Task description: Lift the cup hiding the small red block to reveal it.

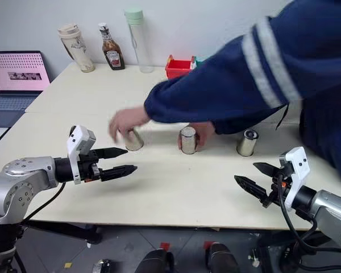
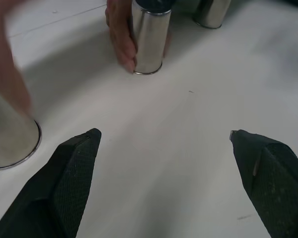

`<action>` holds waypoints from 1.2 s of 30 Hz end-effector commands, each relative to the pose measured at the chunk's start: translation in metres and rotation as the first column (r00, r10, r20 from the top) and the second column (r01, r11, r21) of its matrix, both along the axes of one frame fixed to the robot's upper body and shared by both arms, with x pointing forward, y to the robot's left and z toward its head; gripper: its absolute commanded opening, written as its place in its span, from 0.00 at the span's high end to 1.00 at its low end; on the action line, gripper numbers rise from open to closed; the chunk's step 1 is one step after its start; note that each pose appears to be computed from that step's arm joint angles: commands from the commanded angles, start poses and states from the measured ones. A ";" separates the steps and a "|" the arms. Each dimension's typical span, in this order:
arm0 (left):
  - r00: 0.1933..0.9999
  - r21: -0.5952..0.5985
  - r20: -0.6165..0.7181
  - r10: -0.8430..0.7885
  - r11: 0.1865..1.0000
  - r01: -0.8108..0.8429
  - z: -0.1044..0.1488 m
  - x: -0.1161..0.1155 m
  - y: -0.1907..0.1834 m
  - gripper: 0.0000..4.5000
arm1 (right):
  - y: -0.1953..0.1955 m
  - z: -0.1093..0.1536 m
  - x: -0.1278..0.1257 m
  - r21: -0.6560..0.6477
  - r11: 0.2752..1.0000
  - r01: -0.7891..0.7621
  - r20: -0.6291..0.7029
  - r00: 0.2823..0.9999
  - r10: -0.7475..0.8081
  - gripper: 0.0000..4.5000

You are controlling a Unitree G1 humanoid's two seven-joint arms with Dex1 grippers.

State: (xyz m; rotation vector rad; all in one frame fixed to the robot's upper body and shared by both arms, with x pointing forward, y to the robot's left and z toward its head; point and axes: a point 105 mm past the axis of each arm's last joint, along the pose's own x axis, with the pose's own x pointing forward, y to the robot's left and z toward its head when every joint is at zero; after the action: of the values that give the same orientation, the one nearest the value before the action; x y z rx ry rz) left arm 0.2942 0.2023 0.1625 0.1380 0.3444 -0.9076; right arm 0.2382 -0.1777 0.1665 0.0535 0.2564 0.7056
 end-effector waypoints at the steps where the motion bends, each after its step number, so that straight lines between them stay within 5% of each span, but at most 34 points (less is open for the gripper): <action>1: 0.998 0.009 0.058 0.002 1.000 -0.002 0.017 0.002 0.002 0.01 | 0.002 0.012 0.002 -0.002 1.000 -0.008 0.046 0.999 0.008 0.00; 14: 0.983 0.033 0.115 0.144 0.988 -0.149 0.019 0.011 0.032 0.01 | 0.006 0.010 0.004 0.000 0.999 -0.035 0.043 0.998 0.035 0.00; 23: 0.916 0.022 0.201 0.348 0.933 -0.359 0.003 -0.002 0.066 0.01 | 0.059 0.026 -0.002 0.030 0.956 -0.293 0.115 0.951 0.288 0.00; 36: 0.856 -0.093 0.292 0.425 0.904 -0.417 -0.006 0.030 0.039 0.01 | 0.074 0.040 -0.007 -0.044 0.911 -0.411 0.217 0.886 0.410 0.00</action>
State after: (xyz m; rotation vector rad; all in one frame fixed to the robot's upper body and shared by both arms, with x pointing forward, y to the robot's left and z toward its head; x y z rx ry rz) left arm 0.3180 0.2445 0.1466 0.1467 0.1143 -0.4522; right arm 0.2370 -0.1084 0.1966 -0.0002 0.1148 1.0917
